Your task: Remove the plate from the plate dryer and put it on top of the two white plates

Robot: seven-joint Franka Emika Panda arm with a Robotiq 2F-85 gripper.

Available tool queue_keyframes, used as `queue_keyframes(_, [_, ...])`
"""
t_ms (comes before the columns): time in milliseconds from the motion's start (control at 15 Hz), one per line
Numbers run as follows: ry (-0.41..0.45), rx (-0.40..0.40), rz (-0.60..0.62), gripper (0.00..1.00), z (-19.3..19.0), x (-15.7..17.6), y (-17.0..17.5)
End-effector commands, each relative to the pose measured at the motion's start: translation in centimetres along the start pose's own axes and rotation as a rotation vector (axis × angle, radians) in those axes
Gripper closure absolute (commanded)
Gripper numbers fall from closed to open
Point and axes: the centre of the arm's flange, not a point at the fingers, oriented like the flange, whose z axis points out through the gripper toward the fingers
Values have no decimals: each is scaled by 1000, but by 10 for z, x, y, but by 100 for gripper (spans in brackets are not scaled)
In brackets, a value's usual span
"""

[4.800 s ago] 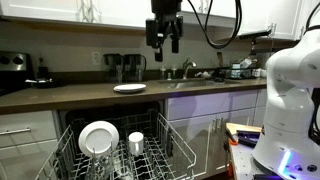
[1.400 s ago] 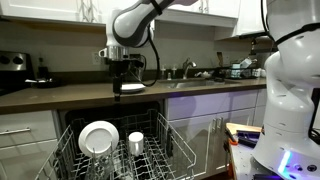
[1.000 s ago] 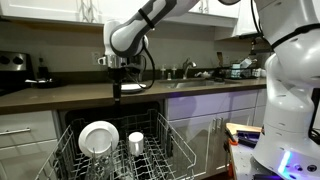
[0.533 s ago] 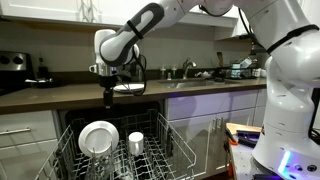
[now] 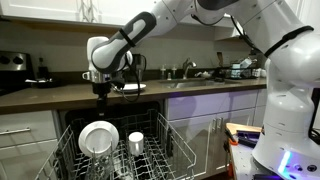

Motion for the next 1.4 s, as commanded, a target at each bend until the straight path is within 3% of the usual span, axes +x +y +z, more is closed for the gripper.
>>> queue_keyframes(0, [-35,12,9,0,8,14,4])
queue_keyframes(867, [-115,16,26,0,36,26,-10])
queue_keyframes(1133, [-137,15,92,0,36,20,-11])
queue_keyframes(1200, [-130,-12,84,0,26,15,-8])
queue_keyframes(1333, [-113,18,69,0,39,15,-10])
